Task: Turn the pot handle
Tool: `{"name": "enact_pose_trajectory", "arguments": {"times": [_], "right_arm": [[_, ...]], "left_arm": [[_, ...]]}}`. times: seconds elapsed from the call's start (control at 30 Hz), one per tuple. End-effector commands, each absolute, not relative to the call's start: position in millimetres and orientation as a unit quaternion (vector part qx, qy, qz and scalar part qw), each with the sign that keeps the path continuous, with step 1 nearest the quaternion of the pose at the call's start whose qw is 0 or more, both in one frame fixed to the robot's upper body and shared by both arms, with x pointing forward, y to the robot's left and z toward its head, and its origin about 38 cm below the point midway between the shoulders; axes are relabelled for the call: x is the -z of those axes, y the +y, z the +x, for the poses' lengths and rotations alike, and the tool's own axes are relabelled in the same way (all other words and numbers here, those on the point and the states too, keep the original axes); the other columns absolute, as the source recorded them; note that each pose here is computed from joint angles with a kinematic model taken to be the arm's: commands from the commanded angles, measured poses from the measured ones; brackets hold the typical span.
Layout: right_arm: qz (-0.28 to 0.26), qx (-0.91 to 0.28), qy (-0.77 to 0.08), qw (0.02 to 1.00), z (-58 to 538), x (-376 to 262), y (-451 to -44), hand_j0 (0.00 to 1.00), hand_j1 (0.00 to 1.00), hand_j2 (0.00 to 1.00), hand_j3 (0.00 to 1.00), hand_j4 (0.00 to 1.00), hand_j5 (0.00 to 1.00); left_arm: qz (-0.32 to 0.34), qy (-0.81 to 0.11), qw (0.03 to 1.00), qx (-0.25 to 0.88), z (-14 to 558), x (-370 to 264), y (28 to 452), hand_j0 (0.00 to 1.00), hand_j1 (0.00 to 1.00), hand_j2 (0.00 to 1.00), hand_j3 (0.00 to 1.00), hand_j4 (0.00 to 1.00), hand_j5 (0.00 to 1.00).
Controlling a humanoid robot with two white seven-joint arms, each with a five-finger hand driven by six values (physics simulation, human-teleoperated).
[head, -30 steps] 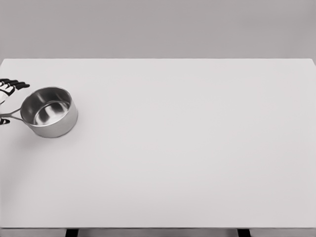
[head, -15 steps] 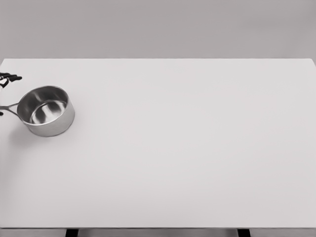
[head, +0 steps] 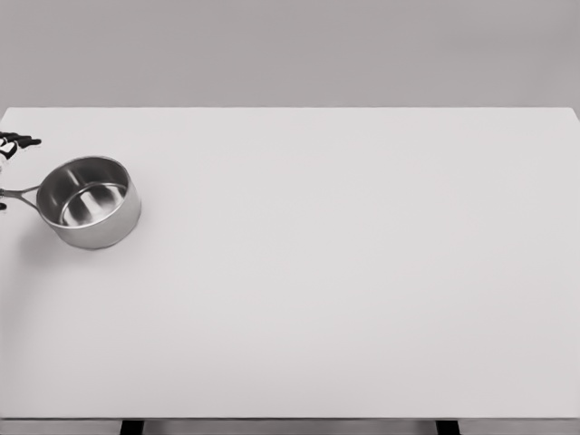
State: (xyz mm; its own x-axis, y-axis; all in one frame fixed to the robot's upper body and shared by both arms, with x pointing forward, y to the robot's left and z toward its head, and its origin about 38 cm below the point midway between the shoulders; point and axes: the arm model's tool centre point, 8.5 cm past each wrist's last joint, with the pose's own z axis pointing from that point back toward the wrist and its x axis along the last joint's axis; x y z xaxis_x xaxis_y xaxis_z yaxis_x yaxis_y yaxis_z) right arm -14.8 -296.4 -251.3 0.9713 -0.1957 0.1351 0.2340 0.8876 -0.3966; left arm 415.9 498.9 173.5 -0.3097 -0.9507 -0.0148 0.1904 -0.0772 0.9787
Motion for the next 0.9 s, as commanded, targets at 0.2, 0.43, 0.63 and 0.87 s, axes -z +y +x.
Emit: {"name": "enact_pose_trajectory", "arguments": {"times": [0.2,0.43,0.63,0.87], "right_arm": [[-0.21,0.111,-0.046,0.97,-15,251,-296,1.0,1.0,1.0,1.0,1.0,1.0],[-0.21,0.111,-0.046,0.97,-15,251,-296,1.0,1.0,1.0,1.0,1.0,1.0],[-0.21,0.111,-0.046,0.97,-15,251,-296,1.0,1.0,1.0,1.0,1.0,1.0],[-0.21,0.111,-0.046,0.97,-15,251,-296,1.0,1.0,1.0,1.0,1.0,1.0]], "left_arm": [[0.383,-0.497,0.452,0.635,419,-175,503,1.0,1.0,1.0,1.0,1.0,1.0],[0.378,-0.51,0.44,0.635,419,-179,493,1.0,1.0,1.0,1.0,1.0,1.0],[0.382,-0.52,0.421,0.638,420,-190,484,1.0,1.0,1.0,1.0,1.0,1.0],[0.342,-0.567,0.381,0.645,412,-204,448,1.0,1.0,1.0,1.0,1.0,1.0]]}}
